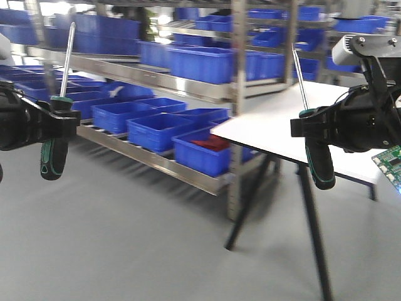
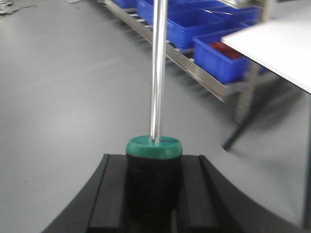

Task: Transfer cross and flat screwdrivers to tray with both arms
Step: 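Hold both screwdrivers while the base drives to the metal tray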

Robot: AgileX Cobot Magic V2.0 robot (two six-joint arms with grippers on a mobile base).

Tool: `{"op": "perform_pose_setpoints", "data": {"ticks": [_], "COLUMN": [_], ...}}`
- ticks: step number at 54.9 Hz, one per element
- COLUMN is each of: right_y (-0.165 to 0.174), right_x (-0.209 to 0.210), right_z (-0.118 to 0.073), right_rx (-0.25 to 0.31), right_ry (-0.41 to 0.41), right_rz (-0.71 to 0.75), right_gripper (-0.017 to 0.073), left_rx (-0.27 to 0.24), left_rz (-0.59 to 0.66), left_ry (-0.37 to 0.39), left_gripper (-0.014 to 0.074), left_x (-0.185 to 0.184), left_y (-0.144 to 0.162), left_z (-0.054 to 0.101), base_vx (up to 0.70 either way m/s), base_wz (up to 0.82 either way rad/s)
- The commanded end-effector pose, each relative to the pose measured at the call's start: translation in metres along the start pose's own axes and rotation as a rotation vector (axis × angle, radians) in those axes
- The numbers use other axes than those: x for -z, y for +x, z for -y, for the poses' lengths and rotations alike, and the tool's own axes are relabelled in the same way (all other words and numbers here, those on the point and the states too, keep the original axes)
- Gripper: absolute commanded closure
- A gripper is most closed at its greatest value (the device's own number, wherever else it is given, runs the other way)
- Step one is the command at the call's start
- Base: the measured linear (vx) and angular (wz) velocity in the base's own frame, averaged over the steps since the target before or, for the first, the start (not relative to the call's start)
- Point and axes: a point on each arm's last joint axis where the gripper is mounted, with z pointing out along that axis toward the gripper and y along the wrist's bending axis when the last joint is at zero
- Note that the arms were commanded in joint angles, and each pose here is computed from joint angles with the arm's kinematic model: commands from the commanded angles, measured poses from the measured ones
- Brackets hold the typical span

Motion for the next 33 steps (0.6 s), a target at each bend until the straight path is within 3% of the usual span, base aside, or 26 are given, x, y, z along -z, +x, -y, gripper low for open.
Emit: {"op": "perform_pose_setpoints", "data": {"ticks": [1,33], "right_y": [-0.0237,-0.0237], "right_x": [0.0211,0.0211], "right_z": [-0.0013,-0.0012], "right_rx": [0.008,0.009], "right_ry": [0.015,0.017], "right_rz": [0.159,0.159], "right_gripper": [0.0567,0.0567], "left_rx": [0.016,0.016], "left_rz": [0.152,0.152], "left_ry": [-0.010,-0.010], "left_gripper": [0.0591,0.0591], "left_x": [0.0180,0.0180], "left_y": [-0.0230,-0.0230], "left_z": [0.0022,0.0022], "base_vx": [0.56,0.56], "base_wz": [0.67,0.63]}}
